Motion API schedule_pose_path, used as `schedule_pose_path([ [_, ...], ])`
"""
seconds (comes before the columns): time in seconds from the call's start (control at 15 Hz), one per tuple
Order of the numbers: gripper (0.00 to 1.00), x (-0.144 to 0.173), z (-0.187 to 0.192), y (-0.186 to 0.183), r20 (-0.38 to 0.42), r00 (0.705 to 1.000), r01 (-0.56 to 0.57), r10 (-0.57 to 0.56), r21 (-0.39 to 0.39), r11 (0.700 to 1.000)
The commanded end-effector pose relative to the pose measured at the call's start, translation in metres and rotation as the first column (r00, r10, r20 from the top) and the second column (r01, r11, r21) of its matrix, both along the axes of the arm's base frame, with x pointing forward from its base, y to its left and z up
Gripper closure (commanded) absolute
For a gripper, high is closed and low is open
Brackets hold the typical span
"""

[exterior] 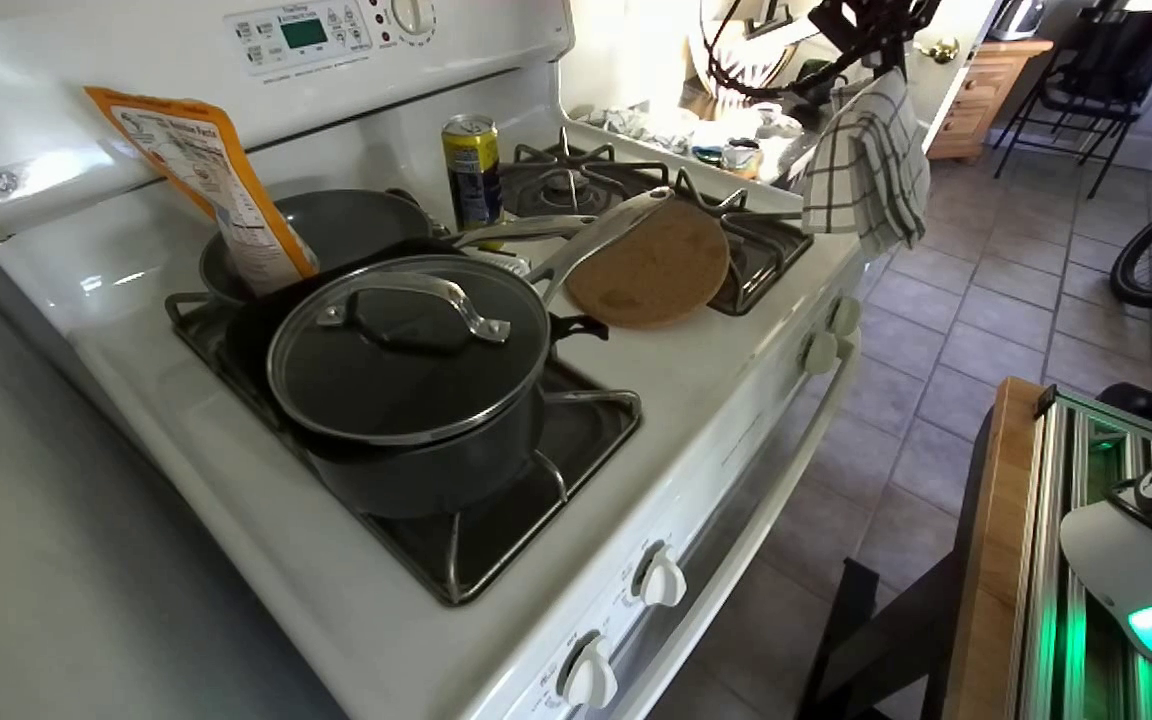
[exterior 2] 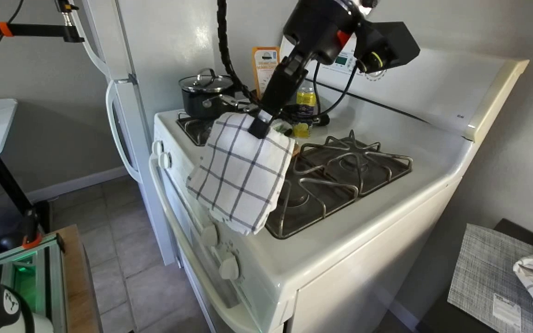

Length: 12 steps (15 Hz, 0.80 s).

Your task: Put the white towel on the front right side of the stove.

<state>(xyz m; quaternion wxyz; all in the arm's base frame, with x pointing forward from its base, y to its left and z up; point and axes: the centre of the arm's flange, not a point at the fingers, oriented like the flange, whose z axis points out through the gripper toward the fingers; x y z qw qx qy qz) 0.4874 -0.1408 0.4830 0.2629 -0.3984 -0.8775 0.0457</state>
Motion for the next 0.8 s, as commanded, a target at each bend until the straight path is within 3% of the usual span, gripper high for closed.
schedule_pose_path([
  [0.0,0.98,0.03,-0.015,0.01,0.014,0.996,0.088,-0.087,-0.099,0.991],
  [0.4,0.98,0.055,-0.042,0.035,0.047,0.949,0.315,-0.312,-0.196,0.929],
  [0.73,0.98,0.078,-0.052,0.027,0.186,0.832,0.554,-0.523,-0.216,0.804],
])
